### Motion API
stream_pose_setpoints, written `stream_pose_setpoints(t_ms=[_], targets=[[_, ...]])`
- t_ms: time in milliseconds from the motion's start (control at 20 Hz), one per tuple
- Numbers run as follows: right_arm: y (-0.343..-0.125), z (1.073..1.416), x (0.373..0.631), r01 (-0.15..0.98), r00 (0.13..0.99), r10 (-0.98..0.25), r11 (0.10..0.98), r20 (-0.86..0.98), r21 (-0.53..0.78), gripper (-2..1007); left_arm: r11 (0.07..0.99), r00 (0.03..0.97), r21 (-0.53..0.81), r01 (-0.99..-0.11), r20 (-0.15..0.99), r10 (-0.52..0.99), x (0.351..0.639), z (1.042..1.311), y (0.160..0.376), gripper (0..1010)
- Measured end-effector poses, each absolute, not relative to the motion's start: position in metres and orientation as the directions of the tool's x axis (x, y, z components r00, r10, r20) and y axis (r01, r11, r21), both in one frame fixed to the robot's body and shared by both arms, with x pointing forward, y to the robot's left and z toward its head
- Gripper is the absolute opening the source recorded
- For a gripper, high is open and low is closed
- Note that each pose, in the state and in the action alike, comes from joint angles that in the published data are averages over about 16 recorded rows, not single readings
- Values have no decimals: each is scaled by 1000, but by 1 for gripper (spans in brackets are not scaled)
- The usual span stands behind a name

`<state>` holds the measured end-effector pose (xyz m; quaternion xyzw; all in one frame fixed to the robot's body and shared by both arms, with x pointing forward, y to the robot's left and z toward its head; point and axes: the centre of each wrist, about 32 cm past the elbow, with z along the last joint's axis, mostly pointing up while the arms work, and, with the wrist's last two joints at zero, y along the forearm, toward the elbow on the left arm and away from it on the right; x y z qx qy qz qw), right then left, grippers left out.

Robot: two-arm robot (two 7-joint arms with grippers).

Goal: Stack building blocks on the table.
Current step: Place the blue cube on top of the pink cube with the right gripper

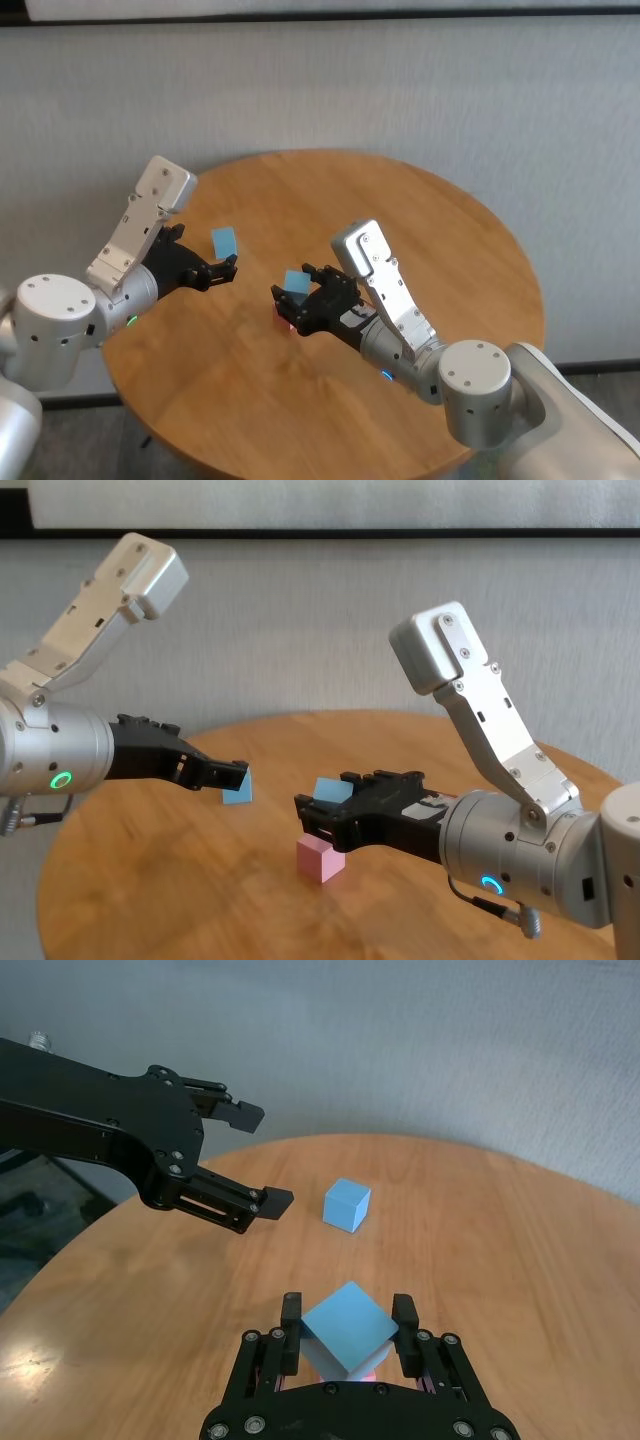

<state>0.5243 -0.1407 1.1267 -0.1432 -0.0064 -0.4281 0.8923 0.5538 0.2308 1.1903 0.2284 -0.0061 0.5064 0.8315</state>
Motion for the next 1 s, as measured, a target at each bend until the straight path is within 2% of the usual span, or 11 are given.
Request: stream_pose_setpoints(t_ms=[1000], targets=[[-125,1123,526,775,625,-759,576,181,-261,517,383,487,374,-845,241,839,554,1190,231,1000]])
